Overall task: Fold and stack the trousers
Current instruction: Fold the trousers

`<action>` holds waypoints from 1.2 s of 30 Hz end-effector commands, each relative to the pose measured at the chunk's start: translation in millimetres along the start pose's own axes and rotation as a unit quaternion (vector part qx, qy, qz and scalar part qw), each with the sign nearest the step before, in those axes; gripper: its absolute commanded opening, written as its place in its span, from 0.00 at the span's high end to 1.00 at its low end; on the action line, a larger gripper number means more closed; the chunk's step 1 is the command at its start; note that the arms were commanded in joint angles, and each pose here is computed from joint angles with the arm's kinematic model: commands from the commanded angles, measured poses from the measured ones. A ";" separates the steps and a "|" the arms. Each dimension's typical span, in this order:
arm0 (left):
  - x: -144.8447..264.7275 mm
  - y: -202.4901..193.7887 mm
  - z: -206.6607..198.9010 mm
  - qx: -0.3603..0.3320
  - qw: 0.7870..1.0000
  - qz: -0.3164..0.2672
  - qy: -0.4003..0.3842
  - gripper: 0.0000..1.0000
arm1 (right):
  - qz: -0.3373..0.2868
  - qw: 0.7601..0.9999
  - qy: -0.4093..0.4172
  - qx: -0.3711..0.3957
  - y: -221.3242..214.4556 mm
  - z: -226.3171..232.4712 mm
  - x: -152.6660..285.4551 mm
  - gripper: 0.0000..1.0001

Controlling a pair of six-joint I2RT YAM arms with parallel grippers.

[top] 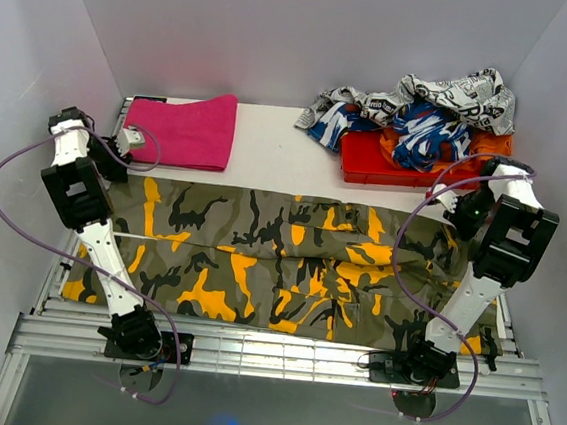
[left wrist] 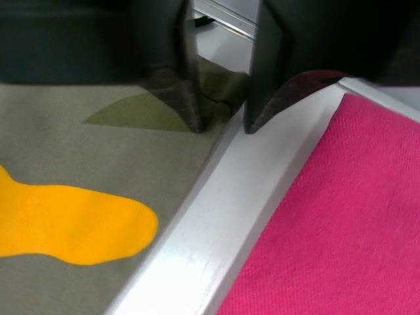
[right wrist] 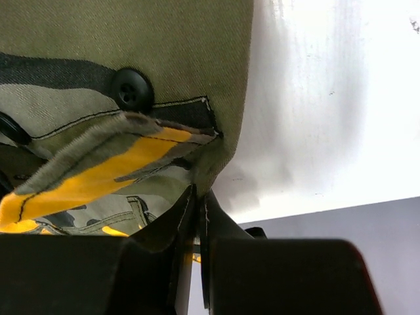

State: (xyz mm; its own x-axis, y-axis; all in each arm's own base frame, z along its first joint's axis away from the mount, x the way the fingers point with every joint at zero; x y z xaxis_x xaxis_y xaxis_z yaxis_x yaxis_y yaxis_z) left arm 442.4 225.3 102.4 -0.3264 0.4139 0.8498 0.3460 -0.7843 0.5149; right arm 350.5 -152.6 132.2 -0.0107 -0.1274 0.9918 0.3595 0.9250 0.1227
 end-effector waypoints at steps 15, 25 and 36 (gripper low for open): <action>90.5 24.9 41.3 0.058 0.975 -0.078 0.201 1.00 | -0.055 0.984 -0.153 -0.074 -8.1 -41.7 82.8 0.92; 169.1 59.0 64.2 0.087 0.920 -0.170 0.343 1.00 | -0.104 0.964 -0.223 -0.101 -22.0 -37.1 119.7 0.92; 247.1 84.6 63.6 0.083 0.859 -0.224 0.453 1.00 | -0.195 0.899 -0.357 -0.160 -39.9 -35.2 176.0 0.92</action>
State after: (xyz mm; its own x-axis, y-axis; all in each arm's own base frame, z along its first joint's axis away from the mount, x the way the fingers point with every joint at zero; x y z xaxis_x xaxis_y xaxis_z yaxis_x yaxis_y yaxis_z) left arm 486.2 234.3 277.2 -0.8741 0.3385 0.3483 0.1869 -0.4275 0.8845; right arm 377.3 -172.0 251.4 -0.5620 -0.3076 0.7678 0.4391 0.6756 0.5922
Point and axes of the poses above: each gripper's point midway between its finger pads, its own x axis back along the fingers, its own z axis along the line the jaws close on, y = z × x, the point moved 9 cm from there along x, back along the fingers, and after that the axes turned 4 degrees about -x, right-handed, at the moved point
